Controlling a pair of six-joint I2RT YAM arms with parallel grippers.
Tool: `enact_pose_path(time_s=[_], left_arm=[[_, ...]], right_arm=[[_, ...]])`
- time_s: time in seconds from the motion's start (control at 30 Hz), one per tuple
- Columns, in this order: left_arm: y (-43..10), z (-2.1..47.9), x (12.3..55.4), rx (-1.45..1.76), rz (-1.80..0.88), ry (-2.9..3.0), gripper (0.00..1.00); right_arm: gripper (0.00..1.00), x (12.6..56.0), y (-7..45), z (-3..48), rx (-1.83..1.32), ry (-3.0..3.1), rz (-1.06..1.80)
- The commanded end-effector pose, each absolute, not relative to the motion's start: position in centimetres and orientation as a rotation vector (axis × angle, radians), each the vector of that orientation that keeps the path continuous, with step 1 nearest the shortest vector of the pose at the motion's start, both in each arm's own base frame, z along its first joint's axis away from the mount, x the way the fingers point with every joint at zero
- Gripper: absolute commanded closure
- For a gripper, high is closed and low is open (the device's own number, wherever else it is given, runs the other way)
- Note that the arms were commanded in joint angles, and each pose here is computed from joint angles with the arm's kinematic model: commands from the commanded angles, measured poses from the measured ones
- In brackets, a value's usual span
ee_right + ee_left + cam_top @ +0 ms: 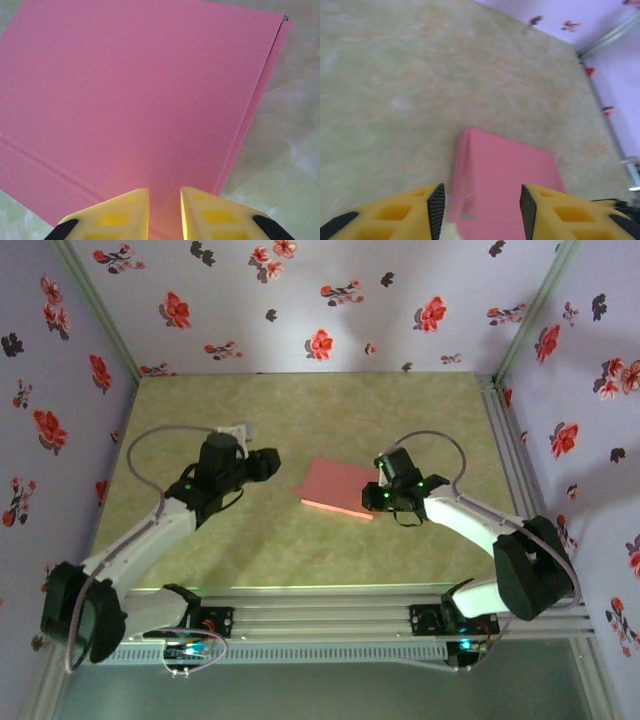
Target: Fold the paper box
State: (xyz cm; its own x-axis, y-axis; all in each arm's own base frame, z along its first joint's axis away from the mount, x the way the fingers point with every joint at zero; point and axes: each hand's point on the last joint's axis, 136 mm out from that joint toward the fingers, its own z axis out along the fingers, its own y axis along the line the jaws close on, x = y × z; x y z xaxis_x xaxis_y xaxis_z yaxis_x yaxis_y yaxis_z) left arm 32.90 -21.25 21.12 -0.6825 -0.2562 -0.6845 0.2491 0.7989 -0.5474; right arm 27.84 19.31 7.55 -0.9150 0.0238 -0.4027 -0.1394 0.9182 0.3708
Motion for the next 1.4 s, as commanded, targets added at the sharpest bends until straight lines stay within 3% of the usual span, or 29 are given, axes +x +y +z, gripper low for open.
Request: enact_pose_path(time_s=[0.0,0.3,0.77,1.37], left_arm=[[-24.5,20.4,32.3,0.141,-0.972,2.251,0.55],[-28.3,15.1,31.6,0.213,-1.091,2.397,0.61],[-29.3,8.9,30.6,0.226,-1.021,2.604,0.56],[-32.8,8.3,29.0,0.268,-1.126,2.704,0.60]], right_arm=[[0.76,27.0,18.7,6.0,-0.119,2.725,0.482],[0.78,27.0,18.2,4.1,-0.113,2.766,0.400],[0.72,27.4,19.4,6.3,-0.091,2.722,0.501],[0.70,27.4,19.7,5.6,-0.079,2.741,0.521]])
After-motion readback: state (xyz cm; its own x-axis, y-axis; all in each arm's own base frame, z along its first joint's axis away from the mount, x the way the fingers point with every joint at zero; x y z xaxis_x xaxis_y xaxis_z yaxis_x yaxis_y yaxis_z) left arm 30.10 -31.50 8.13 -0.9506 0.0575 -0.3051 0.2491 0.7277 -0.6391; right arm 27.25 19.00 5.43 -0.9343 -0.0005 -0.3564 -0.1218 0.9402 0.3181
